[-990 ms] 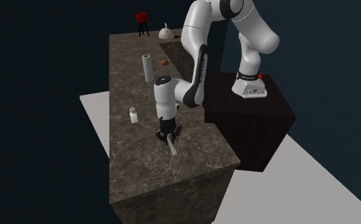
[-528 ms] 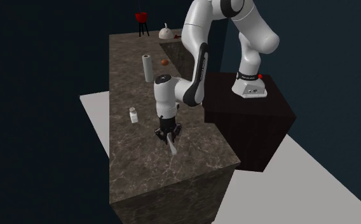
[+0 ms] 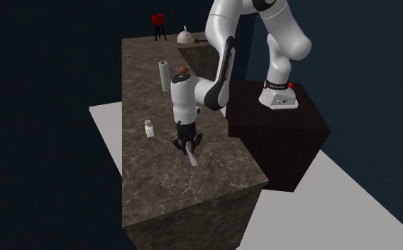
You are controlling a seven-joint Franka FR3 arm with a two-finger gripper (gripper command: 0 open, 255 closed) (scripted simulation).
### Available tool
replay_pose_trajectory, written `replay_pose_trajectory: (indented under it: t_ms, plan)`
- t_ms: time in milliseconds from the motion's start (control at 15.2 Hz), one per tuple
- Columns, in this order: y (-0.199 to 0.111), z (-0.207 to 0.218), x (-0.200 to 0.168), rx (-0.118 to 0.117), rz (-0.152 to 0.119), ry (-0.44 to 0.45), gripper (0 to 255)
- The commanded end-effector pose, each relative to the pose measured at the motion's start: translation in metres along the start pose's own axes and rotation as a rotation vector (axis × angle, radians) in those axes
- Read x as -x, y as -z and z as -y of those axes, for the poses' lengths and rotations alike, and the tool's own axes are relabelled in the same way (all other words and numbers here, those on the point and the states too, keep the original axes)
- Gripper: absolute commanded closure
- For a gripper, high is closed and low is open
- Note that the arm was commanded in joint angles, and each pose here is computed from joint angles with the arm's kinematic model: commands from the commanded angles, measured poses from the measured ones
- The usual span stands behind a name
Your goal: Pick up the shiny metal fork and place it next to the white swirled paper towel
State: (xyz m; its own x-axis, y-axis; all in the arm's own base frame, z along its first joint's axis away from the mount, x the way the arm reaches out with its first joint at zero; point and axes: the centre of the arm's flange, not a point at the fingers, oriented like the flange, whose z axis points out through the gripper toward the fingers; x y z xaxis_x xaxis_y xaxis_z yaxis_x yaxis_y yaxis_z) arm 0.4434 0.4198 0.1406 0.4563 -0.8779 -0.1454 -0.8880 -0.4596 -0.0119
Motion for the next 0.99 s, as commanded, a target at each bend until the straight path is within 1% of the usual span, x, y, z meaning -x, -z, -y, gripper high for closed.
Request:
replay_pose_trajectory:
  t_ms: [0, 924]
  plan:
    - [0.01, 0.0, 0.002, 0.0, 0.0, 0.0, 255]
    - [0.084, 0.001, 0.013, 0.0, 0.0, 0.0, 255]
